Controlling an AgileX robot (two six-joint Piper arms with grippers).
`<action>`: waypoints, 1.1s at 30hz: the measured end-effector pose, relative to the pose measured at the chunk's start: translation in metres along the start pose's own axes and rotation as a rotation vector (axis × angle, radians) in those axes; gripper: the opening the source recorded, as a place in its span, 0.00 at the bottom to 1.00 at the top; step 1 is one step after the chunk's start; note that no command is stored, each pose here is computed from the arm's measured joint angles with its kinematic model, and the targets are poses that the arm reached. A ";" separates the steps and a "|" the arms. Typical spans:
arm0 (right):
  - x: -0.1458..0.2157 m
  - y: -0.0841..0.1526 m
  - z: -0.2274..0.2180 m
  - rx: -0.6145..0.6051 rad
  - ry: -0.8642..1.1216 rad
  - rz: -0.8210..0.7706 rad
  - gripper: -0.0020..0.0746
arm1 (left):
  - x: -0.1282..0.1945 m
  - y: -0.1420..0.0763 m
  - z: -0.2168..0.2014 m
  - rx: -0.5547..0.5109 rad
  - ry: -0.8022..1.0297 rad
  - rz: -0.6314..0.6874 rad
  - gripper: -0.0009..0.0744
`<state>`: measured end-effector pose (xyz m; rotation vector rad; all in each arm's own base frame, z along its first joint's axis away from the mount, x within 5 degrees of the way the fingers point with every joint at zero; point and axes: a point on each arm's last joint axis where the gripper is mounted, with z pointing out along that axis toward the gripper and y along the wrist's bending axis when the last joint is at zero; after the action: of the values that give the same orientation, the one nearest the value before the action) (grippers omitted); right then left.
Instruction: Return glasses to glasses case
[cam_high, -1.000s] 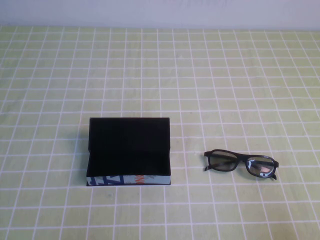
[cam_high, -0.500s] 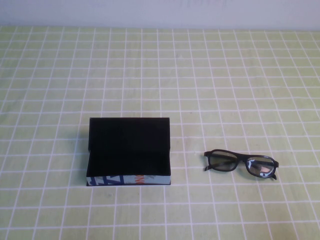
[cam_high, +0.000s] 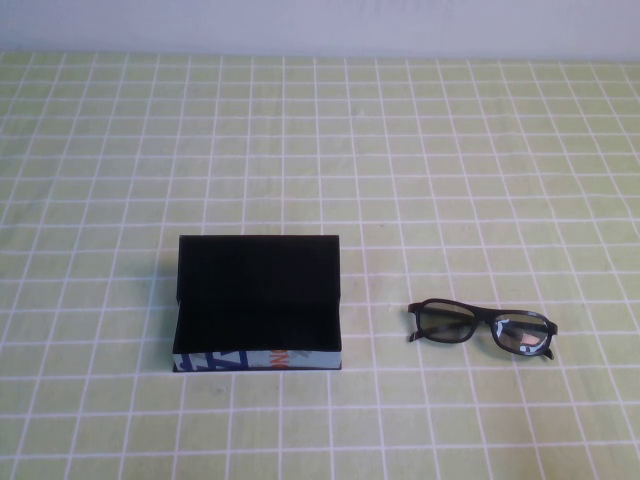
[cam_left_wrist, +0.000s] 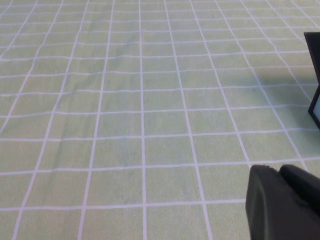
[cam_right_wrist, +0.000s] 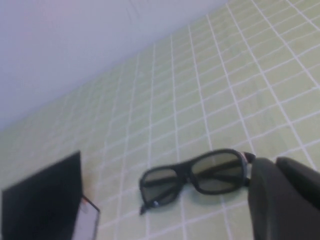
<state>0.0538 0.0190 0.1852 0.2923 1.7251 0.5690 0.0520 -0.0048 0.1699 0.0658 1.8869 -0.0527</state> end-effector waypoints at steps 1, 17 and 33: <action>-0.002 0.001 0.000 -0.010 -0.018 0.045 0.01 | 0.000 0.000 0.000 0.000 0.000 0.000 0.01; -0.024 0.013 -0.005 -0.116 -0.145 0.436 0.01 | 0.000 0.000 0.000 0.000 0.000 0.000 0.01; -0.093 0.072 0.047 -0.029 0.693 -0.068 0.01 | 0.000 0.000 0.000 0.000 0.000 0.000 0.01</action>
<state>0.1134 0.0446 0.2936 0.0051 2.3785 0.6933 0.0520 -0.0048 0.1699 0.0658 1.8869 -0.0527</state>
